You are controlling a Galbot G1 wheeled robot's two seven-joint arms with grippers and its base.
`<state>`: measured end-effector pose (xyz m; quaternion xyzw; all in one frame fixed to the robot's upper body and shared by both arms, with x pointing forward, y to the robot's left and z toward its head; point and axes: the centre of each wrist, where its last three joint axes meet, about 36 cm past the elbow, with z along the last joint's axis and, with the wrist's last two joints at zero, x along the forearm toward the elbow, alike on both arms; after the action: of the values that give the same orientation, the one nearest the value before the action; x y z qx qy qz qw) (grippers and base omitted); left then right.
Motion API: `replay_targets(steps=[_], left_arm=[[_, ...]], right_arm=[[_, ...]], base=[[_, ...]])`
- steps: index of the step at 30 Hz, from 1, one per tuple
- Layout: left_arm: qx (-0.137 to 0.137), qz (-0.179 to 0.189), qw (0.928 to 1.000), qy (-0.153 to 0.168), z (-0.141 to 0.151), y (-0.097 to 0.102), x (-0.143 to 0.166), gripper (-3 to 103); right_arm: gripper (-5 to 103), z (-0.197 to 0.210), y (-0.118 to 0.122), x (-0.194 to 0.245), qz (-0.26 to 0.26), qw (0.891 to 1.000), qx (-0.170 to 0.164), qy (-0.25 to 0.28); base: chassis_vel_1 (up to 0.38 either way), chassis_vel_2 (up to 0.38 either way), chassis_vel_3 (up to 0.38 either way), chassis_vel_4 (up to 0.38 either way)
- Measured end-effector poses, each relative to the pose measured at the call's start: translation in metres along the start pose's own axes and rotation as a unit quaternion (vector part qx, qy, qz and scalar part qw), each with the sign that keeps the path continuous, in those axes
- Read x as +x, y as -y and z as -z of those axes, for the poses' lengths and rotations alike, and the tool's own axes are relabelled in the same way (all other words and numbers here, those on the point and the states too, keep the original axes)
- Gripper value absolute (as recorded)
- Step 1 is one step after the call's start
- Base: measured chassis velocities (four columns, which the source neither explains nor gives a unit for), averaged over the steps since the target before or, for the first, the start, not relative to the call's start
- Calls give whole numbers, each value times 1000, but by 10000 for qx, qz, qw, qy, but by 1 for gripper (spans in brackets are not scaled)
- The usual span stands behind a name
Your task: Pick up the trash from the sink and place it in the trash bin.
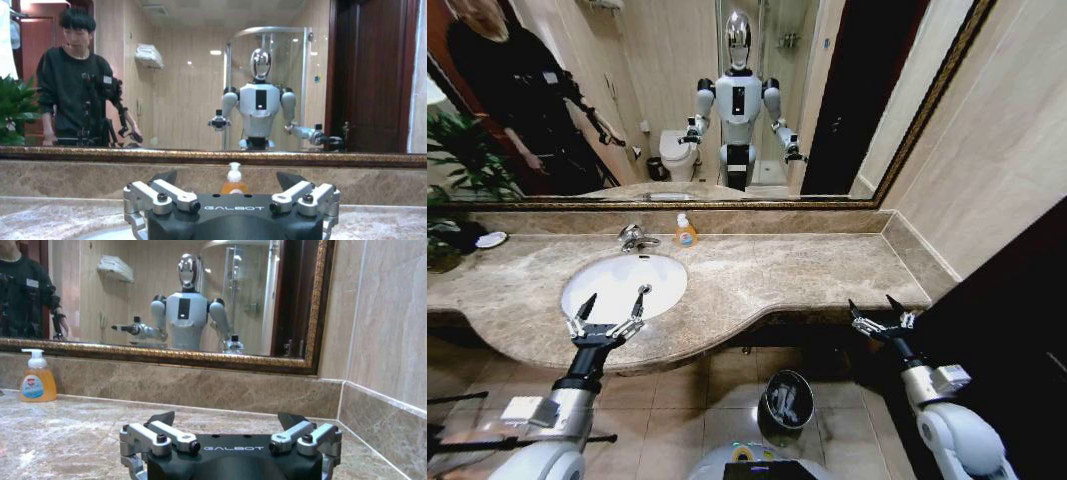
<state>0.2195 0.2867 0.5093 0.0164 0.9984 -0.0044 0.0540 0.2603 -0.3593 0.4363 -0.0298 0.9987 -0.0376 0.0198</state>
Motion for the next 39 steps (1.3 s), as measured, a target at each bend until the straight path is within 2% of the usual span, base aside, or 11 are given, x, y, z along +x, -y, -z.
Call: replay_targets(steps=[39], left_arm=[[0, 0, 10000, 0, 0, 0, 0, 100]], right_arm=[[100, 0, 0, 0, 3, 10000, -6, -3]], base=[[0, 0, 0, 0]])
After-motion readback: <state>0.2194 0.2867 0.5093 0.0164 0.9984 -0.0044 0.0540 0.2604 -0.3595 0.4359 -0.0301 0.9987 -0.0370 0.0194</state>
